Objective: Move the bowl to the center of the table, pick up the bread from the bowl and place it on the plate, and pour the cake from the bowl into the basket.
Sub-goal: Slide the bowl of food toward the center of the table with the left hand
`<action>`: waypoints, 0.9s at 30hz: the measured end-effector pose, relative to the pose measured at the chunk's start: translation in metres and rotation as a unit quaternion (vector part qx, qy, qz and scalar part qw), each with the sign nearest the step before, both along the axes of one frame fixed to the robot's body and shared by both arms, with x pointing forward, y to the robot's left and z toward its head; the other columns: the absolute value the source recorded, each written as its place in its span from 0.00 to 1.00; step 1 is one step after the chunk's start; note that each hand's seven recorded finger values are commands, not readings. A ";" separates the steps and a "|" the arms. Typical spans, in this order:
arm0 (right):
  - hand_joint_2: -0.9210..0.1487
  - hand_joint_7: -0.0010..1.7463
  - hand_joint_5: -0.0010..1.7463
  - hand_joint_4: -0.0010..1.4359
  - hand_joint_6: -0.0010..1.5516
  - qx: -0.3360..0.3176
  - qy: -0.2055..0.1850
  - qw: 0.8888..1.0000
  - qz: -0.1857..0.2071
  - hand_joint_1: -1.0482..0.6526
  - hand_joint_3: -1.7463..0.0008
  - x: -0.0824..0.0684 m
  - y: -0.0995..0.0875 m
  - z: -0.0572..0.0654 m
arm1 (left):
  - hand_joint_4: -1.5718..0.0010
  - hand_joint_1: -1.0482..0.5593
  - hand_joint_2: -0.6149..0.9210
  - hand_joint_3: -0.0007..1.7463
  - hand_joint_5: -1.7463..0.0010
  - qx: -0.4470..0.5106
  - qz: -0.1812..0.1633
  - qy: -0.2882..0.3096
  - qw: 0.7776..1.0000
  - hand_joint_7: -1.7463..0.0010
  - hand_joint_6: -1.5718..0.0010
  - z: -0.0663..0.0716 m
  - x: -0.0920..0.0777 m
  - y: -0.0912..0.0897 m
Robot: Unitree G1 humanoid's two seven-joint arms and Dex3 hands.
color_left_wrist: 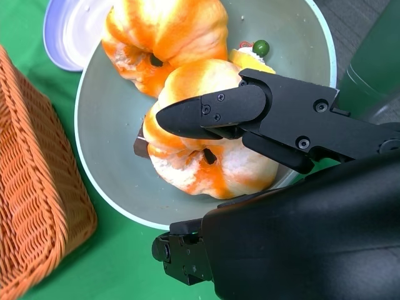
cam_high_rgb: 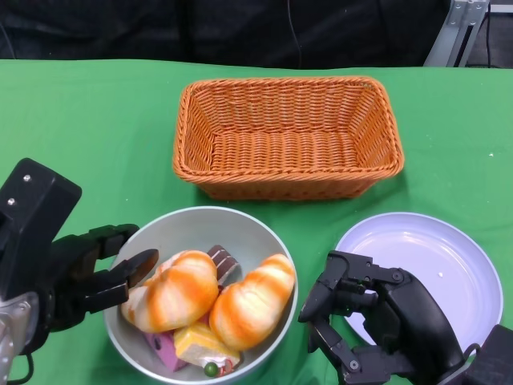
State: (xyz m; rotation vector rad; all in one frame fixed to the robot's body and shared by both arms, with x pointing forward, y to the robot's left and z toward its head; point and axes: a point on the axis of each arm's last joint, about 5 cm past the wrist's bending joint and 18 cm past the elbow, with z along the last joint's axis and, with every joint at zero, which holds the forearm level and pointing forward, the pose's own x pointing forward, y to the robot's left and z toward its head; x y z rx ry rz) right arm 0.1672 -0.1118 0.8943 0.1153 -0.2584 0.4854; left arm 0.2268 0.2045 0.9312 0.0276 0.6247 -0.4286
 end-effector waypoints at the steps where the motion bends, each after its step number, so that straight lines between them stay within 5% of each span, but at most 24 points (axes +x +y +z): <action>1: 0.45 0.72 0.89 0.53 0.50 0.000 0.000 1.000 0.000 0.56 0.31 0.000 0.000 0.000 | 1.00 0.30 1.00 0.32 1.00 -0.002 -0.002 -0.001 1.000 1.00 1.00 0.000 -0.001 -0.001; 27: 0.47 0.72 0.89 0.55 0.52 0.000 -0.004 1.000 -0.010 0.55 0.30 0.000 0.002 0.001 | 1.00 0.30 1.00 0.30 1.00 -0.053 -0.006 -0.004 0.999 1.00 1.00 -0.011 -0.009 -0.016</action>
